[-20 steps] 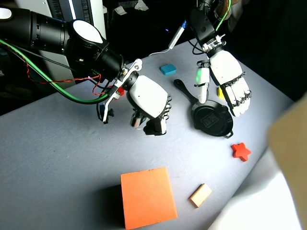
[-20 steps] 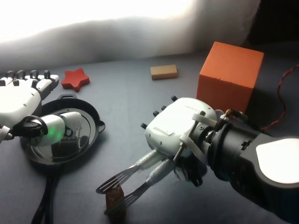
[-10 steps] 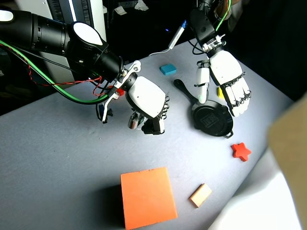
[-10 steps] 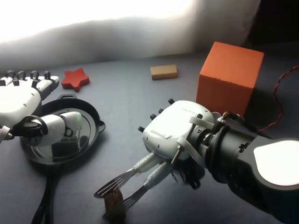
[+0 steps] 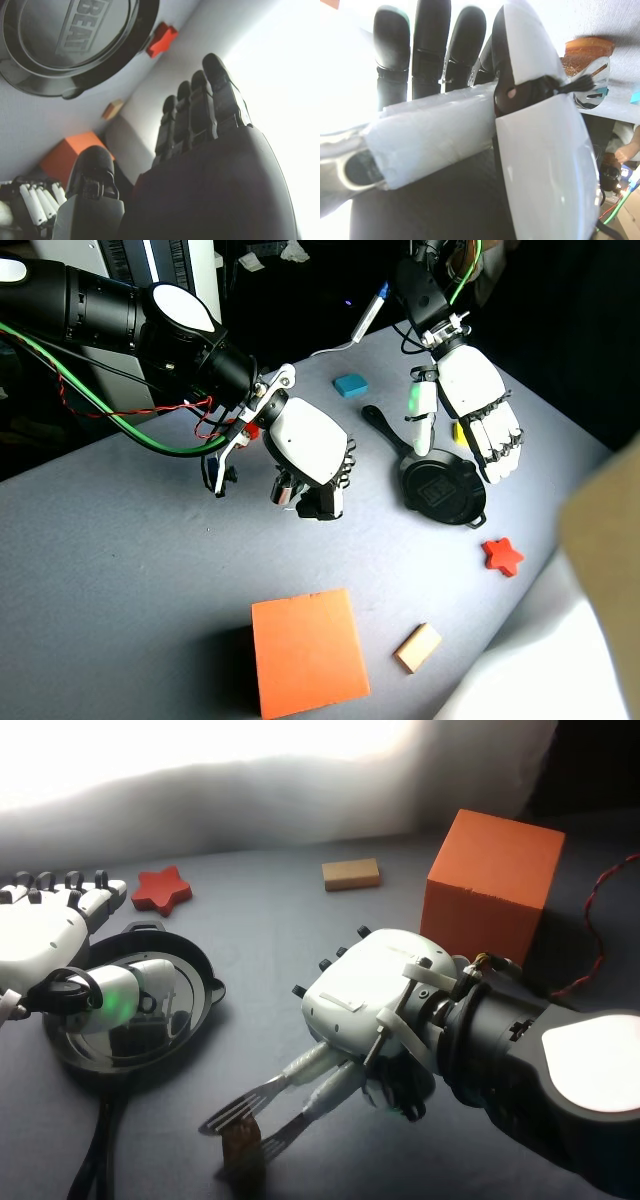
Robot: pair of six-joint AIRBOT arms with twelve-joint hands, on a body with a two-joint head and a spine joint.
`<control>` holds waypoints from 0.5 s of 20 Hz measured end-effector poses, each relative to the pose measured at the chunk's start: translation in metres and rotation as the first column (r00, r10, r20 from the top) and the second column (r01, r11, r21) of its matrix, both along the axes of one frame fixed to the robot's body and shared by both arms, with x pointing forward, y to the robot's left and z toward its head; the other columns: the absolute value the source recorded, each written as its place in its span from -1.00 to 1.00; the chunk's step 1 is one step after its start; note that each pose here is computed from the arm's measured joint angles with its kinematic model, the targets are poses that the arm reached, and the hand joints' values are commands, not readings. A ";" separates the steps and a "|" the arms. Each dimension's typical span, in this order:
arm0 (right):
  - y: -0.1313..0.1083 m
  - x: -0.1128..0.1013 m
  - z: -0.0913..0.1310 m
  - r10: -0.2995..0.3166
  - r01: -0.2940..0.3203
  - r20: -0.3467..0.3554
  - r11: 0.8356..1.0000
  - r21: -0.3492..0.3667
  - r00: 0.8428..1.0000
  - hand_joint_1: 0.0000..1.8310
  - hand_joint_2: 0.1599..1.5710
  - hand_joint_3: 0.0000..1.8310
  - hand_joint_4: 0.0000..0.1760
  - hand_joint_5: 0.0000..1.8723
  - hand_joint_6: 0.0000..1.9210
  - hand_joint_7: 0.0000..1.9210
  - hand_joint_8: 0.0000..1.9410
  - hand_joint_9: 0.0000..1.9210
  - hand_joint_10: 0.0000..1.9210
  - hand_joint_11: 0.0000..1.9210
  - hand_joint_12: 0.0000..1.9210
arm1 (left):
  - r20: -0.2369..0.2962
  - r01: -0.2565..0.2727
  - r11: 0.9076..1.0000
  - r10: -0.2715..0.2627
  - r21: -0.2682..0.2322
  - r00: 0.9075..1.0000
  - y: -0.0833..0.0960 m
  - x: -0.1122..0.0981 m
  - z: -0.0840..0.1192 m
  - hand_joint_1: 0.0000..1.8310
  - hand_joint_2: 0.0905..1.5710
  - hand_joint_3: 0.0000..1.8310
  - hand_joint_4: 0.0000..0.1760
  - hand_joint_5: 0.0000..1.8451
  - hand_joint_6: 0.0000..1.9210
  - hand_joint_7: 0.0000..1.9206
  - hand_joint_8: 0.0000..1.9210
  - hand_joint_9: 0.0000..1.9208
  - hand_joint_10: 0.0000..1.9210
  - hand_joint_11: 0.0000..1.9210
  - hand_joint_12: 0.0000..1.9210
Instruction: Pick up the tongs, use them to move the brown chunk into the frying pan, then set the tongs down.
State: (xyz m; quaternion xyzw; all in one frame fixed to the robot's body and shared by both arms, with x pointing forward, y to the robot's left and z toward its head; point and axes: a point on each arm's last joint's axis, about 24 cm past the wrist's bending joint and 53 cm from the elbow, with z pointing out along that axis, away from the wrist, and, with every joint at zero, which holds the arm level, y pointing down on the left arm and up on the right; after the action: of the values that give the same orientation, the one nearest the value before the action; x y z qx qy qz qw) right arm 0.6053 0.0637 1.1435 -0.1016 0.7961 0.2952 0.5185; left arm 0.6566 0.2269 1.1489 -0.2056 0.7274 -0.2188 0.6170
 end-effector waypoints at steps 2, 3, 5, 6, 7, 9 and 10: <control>0.000 0.001 0.001 0.000 0.000 0.003 1.000 0.000 1.000 -0.21 0.56 -0.98 -1.00 0.12 -0.07 0.44 -0.59 0.28 0.01 -0.10 0.69 | 0.000 0.000 1.000 0.000 0.000 1.000 0.000 0.000 0.000 -1.00 0.64 -1.00 -0.85 -0.94 -1.00 -0.91 -1.00 -0.90 -1.00 -1.00 -0.47; -0.001 0.002 0.004 -0.002 0.002 0.004 1.000 0.003 1.000 -0.20 0.60 -0.99 -1.00 0.14 -0.04 0.47 -0.46 0.31 0.12 -0.06 0.77 | 0.000 0.000 1.000 0.000 0.000 1.000 0.000 0.000 0.000 -1.00 0.63 -1.00 -0.87 -0.92 -1.00 -0.89 -0.99 -0.88 -0.99 -1.00 -0.39; -0.001 0.004 0.008 -0.005 0.005 0.014 1.000 0.006 1.000 -0.20 0.65 -0.99 -1.00 0.15 0.14 0.45 0.09 0.36 0.46 -0.01 0.91 | 0.000 0.000 1.000 0.000 0.000 1.000 0.000 0.000 0.000 -1.00 0.63 -1.00 -0.79 -0.91 -0.98 -0.87 -0.99 -0.86 -0.99 -1.00 -0.34; -0.002 0.004 0.008 -0.006 0.006 0.019 1.000 0.004 1.000 -0.21 0.67 -0.99 -1.00 0.18 0.26 0.49 0.43 0.44 0.73 0.09 0.98 | 0.000 0.000 1.000 0.000 0.000 1.000 0.000 0.000 0.000 -1.00 0.63 -1.00 -0.84 -0.92 -0.99 -0.88 -1.00 -0.88 -0.99 -1.00 -0.41; -0.002 0.004 0.008 -0.007 0.007 0.018 1.000 0.005 1.000 -0.23 0.69 -0.99 -1.00 0.20 0.39 0.52 0.64 0.48 0.90 0.18 1.00 | 0.000 0.000 1.000 0.000 0.000 1.000 0.000 0.000 0.000 -1.00 0.62 -1.00 -0.78 -0.92 -0.99 -0.88 -1.00 -0.87 -0.99 -1.00 -0.42; -0.003 0.004 0.008 -0.008 0.008 0.014 1.000 0.005 1.000 -0.22 0.73 -0.99 -1.00 0.21 0.57 0.58 0.81 0.59 0.99 0.31 1.00 | 0.000 0.000 1.000 0.000 0.000 1.000 0.000 0.000 0.000 -1.00 0.63 -1.00 -0.82 -0.91 -0.99 -0.88 -1.00 -0.86 -0.99 -1.00 -0.38; -0.003 0.004 0.008 -0.008 0.008 0.016 1.000 0.005 1.000 -0.18 0.74 -1.00 -0.29 0.30 0.67 0.62 0.88 0.66 1.00 0.44 1.00 | 0.000 0.000 1.000 0.000 0.000 1.000 0.000 0.000 0.000 -1.00 0.63 -1.00 -0.79 -0.94 -1.00 -0.90 -1.00 -0.89 -1.00 -1.00 -0.43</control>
State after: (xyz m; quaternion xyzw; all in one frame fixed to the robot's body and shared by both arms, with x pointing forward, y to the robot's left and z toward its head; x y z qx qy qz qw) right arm 0.6097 0.0607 1.1514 -0.0996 0.7917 0.2941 0.5261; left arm 0.6566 0.2269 1.1489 -0.2054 0.7275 -0.2187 0.6170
